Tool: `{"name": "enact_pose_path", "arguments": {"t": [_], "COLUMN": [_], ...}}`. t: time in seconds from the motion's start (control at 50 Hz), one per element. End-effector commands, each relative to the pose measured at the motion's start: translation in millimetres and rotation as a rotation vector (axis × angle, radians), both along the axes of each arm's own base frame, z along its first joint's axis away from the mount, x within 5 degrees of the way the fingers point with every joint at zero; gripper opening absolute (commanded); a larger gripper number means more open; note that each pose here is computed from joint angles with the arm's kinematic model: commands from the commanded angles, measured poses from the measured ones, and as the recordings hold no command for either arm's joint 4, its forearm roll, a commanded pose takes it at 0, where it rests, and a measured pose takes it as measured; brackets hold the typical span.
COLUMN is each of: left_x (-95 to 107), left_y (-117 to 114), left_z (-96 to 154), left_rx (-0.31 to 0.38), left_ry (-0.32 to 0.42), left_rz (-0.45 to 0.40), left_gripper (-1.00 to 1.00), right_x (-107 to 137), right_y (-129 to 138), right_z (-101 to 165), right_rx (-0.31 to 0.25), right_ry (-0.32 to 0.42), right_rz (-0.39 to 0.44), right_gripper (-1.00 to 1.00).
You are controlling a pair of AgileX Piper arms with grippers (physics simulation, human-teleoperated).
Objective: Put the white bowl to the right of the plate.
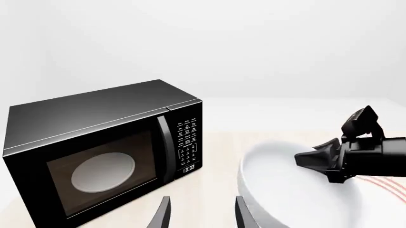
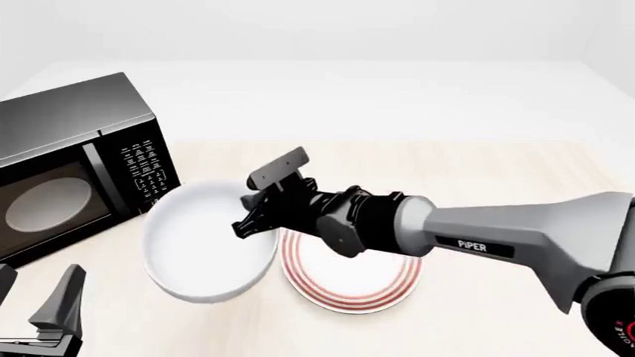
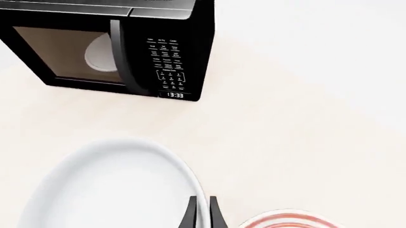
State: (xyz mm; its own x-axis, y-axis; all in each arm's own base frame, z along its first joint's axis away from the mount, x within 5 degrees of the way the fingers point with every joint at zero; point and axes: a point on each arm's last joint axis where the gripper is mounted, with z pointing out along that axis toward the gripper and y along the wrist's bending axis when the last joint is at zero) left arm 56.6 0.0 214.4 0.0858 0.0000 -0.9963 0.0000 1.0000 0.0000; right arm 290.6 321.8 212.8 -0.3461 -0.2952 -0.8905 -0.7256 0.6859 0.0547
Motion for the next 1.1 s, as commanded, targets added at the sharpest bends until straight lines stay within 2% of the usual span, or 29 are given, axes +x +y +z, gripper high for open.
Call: {"name": "enact_pose_path", "arguments": {"t": [0.02,0.22,0.38,0.46,0.74,1.1], "left_x": [0.0,0.0,0.0,0.0,0.0,0.0], "left_y": [0.0,0.0,0.0,0.0,0.0,0.0], "left_z": [0.0,0.0,0.0,0.0,0.0,0.0], "left_rx": [0.000,0.000,0.000,0.000,0.000,0.000], "left_ry": [0.000,0.000,0.000,0.000,0.000,0.000], "left_rz": [0.000,0.000,0.000,0.000,0.000,0.000], "left_gripper": [1.00,1.00,1.00,1.00,1.00,1.00], "right_x": [15.2,25.9,23.0,23.0,13.4,4.2], "right_y": [-57.1,-115.3,-162.0,-173.6,-242.2,-305.7], "right_z": [10.8,12.9,13.3,11.4,-5.5,-1.4], "right_rx": [0.033,0.021,0.031,0.028,0.005,0.000], "right_ry": [0.009,-0.002,0.001,0.003,0.022,0.006], "right_rz": [-0.142,-0.270,-0.382,-0.412,-0.593,-0.788], "right_gripper": [-1.00,-1.00,-1.00,-1.00,-1.00,-1.00]}}
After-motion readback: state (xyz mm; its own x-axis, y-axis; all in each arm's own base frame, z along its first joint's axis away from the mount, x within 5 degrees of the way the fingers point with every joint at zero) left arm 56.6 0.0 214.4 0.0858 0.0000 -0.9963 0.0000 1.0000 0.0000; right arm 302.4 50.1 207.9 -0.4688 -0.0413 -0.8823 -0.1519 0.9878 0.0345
